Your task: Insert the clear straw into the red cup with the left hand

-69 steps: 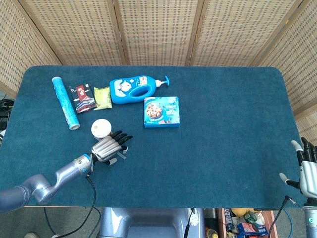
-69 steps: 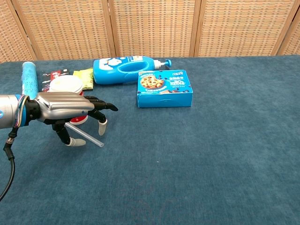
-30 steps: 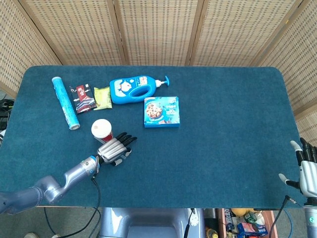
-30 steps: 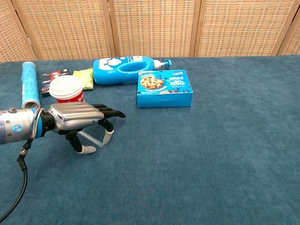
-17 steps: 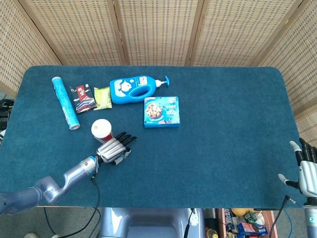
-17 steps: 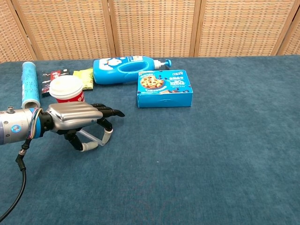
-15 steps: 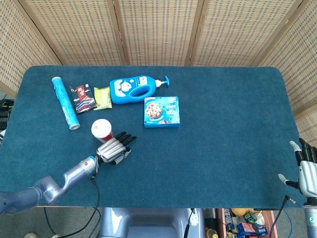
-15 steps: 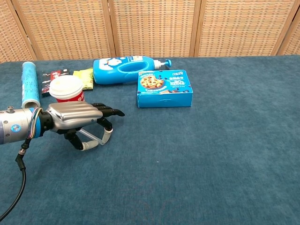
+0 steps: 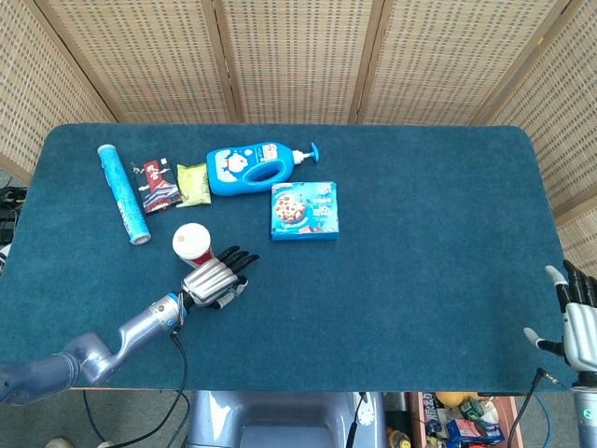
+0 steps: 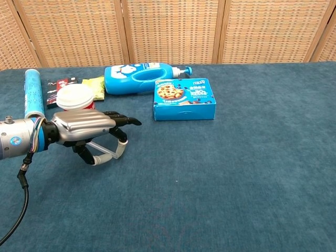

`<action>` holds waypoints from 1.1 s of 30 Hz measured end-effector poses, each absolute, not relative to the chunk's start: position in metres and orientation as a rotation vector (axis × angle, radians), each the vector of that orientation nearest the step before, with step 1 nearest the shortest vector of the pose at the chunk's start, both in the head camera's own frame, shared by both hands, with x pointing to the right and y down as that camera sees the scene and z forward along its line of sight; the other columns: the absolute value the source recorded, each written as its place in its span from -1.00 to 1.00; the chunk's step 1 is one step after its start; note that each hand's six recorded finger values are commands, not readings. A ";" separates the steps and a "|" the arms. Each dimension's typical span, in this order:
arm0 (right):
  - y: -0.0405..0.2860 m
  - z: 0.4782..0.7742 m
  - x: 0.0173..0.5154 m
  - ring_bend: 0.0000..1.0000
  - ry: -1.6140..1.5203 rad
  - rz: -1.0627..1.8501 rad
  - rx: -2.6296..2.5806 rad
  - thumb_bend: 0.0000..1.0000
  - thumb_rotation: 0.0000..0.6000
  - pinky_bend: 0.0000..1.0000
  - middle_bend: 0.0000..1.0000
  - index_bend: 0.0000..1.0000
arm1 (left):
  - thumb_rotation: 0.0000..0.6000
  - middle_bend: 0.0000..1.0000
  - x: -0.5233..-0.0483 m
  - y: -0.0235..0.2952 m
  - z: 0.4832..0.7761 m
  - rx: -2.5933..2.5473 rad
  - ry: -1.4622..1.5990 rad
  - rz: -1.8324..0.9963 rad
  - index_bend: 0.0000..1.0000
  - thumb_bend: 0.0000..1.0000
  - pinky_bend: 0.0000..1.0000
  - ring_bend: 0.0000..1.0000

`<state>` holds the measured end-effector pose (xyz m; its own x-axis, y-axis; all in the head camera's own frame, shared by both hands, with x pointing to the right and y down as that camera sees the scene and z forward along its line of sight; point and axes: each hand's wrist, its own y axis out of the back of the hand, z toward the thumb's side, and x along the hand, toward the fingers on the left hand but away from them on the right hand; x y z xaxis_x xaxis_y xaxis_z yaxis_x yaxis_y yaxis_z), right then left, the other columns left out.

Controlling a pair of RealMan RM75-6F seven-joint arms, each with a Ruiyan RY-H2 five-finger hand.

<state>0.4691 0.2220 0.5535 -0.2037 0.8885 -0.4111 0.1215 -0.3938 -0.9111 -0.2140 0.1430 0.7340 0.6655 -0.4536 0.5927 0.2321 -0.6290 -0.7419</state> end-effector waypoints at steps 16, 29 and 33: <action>0.223 0.550 0.468 -1.00 -1.219 1.645 -1.462 -1.00 1.00 -1.00 -1.00 -1.00 | 1.00 -1.00 -0.189 0.145 0.690 -2.118 0.282 -0.857 0.22 -0.03 -1.00 -1.00; 0.223 0.545 0.468 -1.00 -1.232 1.629 -1.470 -1.00 1.00 -1.00 -1.00 -1.00 | 1.00 -1.00 -0.181 0.139 0.645 -2.324 0.475 -0.740 0.22 -0.03 -1.00 -1.00; 0.223 0.545 0.467 -1.00 -1.228 1.627 -1.473 -1.00 1.00 -1.00 -1.00 -1.00 | 1.00 -1.00 -0.181 0.132 0.629 -2.409 0.573 -0.690 0.22 -0.03 -1.00 -1.00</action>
<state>0.4667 0.2227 0.5454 -0.1890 0.8972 -0.3992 0.1385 -0.3781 -0.9153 -0.1812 0.1324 0.6291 0.7756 -0.5299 0.3429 -0.2398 -0.7499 -0.6165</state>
